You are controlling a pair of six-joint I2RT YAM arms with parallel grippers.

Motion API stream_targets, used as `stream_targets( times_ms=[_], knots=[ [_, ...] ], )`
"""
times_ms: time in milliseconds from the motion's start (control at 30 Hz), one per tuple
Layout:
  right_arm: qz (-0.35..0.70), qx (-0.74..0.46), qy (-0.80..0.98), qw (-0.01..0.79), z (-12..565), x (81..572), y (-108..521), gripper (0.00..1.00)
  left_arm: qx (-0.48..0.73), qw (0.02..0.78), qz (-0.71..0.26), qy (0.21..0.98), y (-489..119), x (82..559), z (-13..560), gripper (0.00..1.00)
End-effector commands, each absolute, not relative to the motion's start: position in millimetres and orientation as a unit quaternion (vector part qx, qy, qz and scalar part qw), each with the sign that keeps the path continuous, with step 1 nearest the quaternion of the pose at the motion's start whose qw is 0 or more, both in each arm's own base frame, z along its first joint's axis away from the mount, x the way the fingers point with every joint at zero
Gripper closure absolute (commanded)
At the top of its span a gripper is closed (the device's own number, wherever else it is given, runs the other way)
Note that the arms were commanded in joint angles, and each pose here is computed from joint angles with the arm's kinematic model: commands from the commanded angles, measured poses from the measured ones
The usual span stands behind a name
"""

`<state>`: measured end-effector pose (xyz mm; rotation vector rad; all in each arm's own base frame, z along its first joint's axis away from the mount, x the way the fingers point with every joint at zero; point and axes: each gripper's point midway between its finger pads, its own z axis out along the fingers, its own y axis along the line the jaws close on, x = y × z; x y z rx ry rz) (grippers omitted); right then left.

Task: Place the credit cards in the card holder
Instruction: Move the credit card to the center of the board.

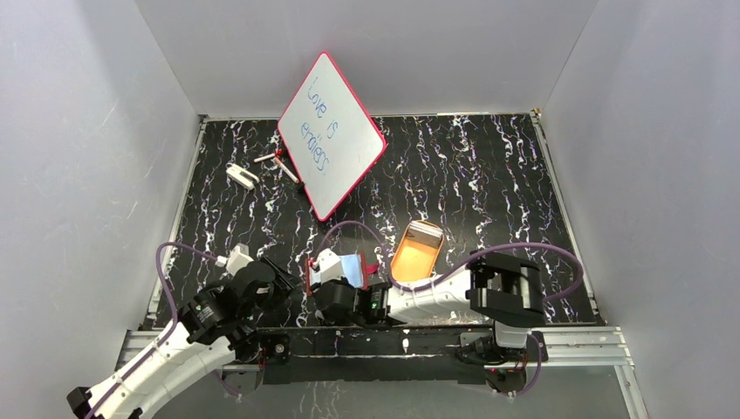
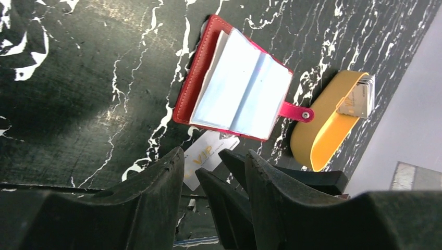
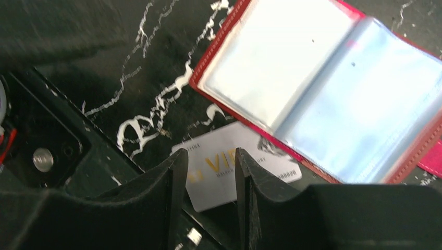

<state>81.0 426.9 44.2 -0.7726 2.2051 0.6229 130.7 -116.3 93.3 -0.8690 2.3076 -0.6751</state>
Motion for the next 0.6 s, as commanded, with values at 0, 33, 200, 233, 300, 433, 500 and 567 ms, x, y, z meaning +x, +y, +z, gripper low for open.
stream_targets(
  times_ms=[0, 33, 200, 233, 300, 433, 500, 567],
  knots=[
    [0.233, -0.264, 0.855, 0.380, 59, 93, 446, 0.50, -0.344, 0.295, -0.226, 0.862, -105, 131, 91, 0.56],
    [0.228, -0.261, 0.858, 0.379, 57, 93, 446, 0.48, -0.350, 0.297, -0.222, 0.860, -103, 132, 91, 0.56],
    [0.186, -0.253, 0.875, 0.369, 43, 89, 442, 0.39, -0.415, 0.306, -0.194, 0.834, -80, 130, 88, 0.56],
    [0.180, -0.252, 0.877, 0.367, 40, 88, 442, 0.38, -0.419, 0.310, -0.199, 0.830, -79, 131, 90, 0.57],
    [0.168, -0.252, 0.881, 0.362, 36, 85, 442, 0.36, -0.425, 0.313, -0.204, 0.825, -77, 131, 90, 0.57],
    [0.139, -0.258, 0.889, 0.352, 26, 79, 439, 0.34, -0.434, 0.311, -0.210, 0.819, -76, 130, 88, 0.57],
    [0.126, -0.263, 0.892, 0.347, 21, 76, 435, 0.34, -0.436, 0.311, -0.211, 0.818, -76, 130, 89, 0.57],
    [0.112, -0.269, 0.894, 0.341, 17, 72, 427, 0.35, -0.436, 0.313, -0.211, 0.817, -75, 130, 89, 0.57]
  ],
)
